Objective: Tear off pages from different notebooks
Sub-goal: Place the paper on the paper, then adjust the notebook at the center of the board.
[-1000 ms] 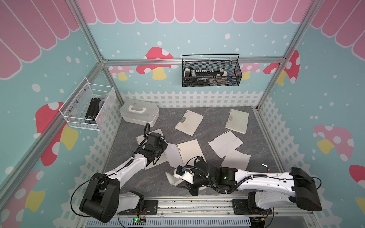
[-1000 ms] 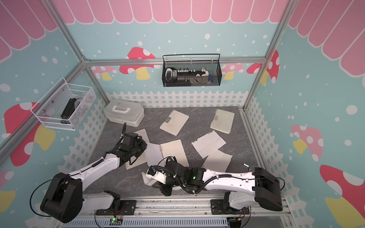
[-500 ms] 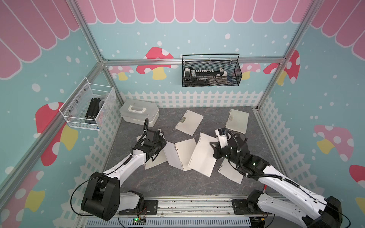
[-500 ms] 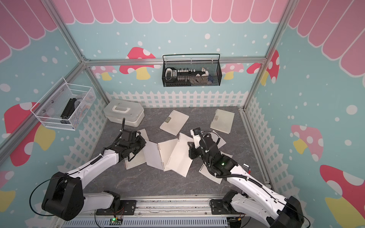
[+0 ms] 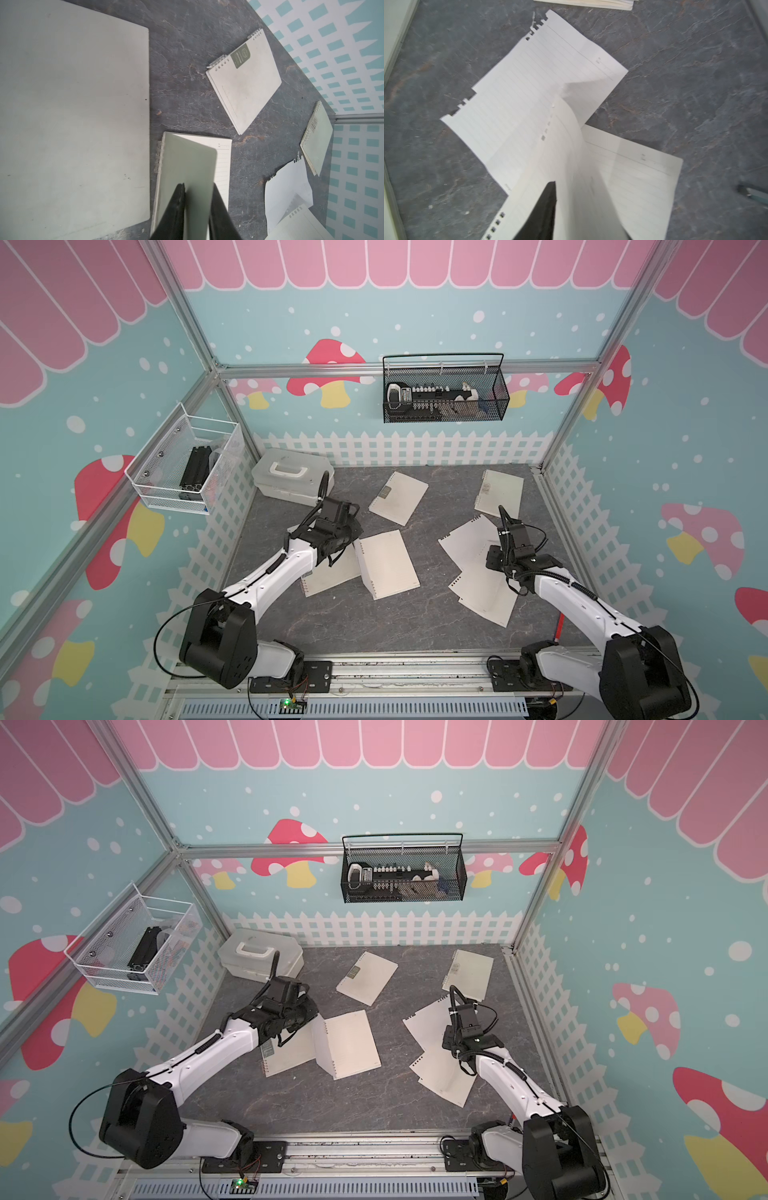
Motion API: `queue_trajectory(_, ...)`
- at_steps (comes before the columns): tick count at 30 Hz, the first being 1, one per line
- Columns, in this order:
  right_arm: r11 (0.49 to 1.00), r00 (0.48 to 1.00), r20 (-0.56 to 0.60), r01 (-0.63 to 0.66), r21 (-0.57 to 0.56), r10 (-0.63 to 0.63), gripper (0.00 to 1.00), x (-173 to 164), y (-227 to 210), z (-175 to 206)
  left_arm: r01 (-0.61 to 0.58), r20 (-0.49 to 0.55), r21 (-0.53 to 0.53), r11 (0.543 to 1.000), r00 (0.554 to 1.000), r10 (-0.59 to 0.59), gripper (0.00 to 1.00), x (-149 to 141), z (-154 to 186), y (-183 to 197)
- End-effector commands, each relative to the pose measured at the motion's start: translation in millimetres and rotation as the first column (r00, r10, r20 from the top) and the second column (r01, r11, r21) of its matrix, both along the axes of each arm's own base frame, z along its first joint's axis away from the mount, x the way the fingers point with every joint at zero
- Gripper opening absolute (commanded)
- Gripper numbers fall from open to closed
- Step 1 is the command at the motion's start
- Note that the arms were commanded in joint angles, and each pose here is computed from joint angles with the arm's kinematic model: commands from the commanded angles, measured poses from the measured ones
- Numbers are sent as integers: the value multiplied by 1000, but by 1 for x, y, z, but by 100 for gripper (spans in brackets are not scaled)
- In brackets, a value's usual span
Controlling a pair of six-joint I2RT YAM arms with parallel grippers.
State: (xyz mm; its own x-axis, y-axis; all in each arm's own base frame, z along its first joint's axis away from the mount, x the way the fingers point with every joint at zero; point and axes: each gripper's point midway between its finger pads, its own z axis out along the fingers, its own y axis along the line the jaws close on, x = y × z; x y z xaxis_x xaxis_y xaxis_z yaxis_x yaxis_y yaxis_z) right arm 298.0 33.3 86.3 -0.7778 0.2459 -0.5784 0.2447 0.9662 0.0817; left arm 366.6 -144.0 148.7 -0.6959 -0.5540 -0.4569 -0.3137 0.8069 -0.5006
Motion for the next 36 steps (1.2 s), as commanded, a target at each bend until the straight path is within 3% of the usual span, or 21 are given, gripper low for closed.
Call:
queue_trajectory(1, 996, 994, -76, 69, -48, -73, 52, -12, -19, -12, 27, 0, 42, 999, 1000, -27, 30, 5, 6, -17)
queue_trajectory(5, 986, 989, -73, 119, -115, -128, 66, -16, -36, -3, 66, 14, 37, 997, 998, -67, 36, 13, 12, -45)
queue_trajectory(10, 969, 983, -33, 171, -177, -179, 79, -23, -52, 23, 170, -20, 16, 985, 985, -169, 52, 23, 2, -92)
queue_trajectory(13, 974, 988, 7, 152, -167, -153, 84, -24, -51, 43, 188, -57, 21, 982, 981, -187, 64, 23, -13, -93)
queue_trajectory(14, 984, 993, 25, 118, -132, -115, 86, -23, -43, 47, 165, -54, 37, 986, 985, -163, 68, 22, -13, -82)
queue_trajectory(15, 995, 997, 50, 63, -78, -59, 94, -19, -30, 51, 132, -55, 57, 990, 990, -129, 73, 19, -16, -66)
queue_trajectory(18, 984, 975, 154, -170, 61, 159, 96, -9, 32, 68, 1, -54, 84, 996, 999, 3, 84, 8, -17, -1)
queue_trajectory(20, 942, 929, 193, -331, 59, 315, 96, -8, 79, 76, -134, -61, 113, 985, 988, 142, 97, -4, -22, 58)
queue_trajectory(23, 926, 916, 130, -375, -52, 379, 96, -4, 100, 76, -307, -88, 165, 937, 942, 324, 99, -37, -34, 130)
queue_trajectory(25, 856, 844, 183, -516, 18, 505, 95, -3, 149, 77, -411, -90, 186, 892, 897, 432, 99, -57, -43, 168)
queue_trajectory(27, 743, 738, 242, -663, 89, 629, 94, -10, 210, 79, -472, -104, 176, 864, 863, 494, 99, -67, -53, 190)
queue_trajectory(29, 655, 651, 253, -751, 79, 716, 90, -17, 260, 80, -507, -133, 155, 848, 839, 527, 99, -69, -64, 204)
queue_trajectory(31, 584, 578, 180, -812, 22, 796, 83, -20, 308, 65, -518, -163, 135, 845, 829, 535, 99, -63, -73, 210)
queue_trajectory(32, 576, 569, 127, -817, -19, 812, 82, -19, 321, 56, -516, -172, 131, 847, 829, 532, 99, -59, -75, 211)
queue_trajectory(34, 593, 605, -41, -790, -158, 795, 85, -7, 333, 25, -505, -194, 131, 853, 831, 522, 99, -52, -79, 213)
queue_trajectory(36, 567, 602, -144, -793, -224, 785, 88, -5, 340, -4, -500, -207, 135, 856, 830, 517, 99, -47, -84, 214)
